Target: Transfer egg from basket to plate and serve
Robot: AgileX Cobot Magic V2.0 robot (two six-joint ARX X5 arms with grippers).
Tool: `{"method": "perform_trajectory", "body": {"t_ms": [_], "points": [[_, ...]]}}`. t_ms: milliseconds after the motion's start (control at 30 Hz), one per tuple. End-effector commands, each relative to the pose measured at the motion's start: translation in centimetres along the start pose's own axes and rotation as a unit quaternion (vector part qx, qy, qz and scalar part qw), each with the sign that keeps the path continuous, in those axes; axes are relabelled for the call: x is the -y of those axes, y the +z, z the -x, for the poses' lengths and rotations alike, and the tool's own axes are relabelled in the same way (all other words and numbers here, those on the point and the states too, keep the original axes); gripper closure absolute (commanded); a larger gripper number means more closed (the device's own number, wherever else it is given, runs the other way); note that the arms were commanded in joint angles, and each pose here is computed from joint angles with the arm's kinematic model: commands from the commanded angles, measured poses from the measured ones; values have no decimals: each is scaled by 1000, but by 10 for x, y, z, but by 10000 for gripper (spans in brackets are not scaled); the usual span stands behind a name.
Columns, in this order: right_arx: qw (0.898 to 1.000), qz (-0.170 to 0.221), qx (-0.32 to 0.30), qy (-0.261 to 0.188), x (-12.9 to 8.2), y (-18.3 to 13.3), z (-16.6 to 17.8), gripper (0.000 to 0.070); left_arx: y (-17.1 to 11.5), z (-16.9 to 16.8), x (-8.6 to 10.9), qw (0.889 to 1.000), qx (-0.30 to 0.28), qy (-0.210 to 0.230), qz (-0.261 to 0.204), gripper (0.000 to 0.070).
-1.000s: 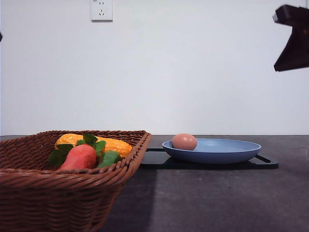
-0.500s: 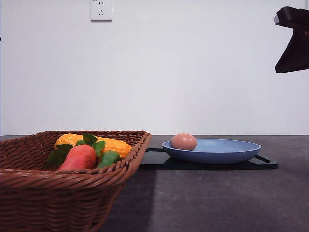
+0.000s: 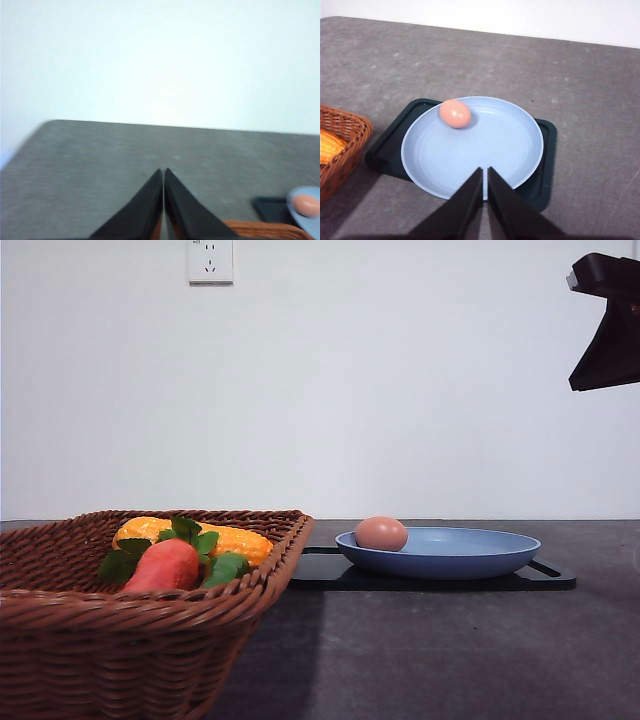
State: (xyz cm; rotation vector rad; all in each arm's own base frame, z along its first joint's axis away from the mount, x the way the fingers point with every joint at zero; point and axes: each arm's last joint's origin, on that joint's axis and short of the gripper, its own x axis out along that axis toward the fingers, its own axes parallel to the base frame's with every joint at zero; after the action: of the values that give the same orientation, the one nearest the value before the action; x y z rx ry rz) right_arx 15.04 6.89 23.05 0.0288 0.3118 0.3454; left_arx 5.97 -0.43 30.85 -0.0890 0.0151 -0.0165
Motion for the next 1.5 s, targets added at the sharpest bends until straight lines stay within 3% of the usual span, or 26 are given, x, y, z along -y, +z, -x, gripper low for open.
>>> {"method": "perform_trajectory", "body": {"t_ms": [0,267,600,900,1467], "points": [[1000,3,7,3,-1,3,0,700,-7,-3,-3,1000,0,19,-12,700],[1000,3,7,3,-1,3,0,700,-58,-20,-13,998,31,57,6,700],[1000,3,7,3,-1,3,0,700,-126,-32,-19,997,-27,65,30,700],[1000,3,7,3,-1,3,0,700,-147,-36,-21,995,-62,69,26,700],[1000,3,7,3,-1,3,0,700,-157,-35,-22,992,-101,74,26,700]]}}
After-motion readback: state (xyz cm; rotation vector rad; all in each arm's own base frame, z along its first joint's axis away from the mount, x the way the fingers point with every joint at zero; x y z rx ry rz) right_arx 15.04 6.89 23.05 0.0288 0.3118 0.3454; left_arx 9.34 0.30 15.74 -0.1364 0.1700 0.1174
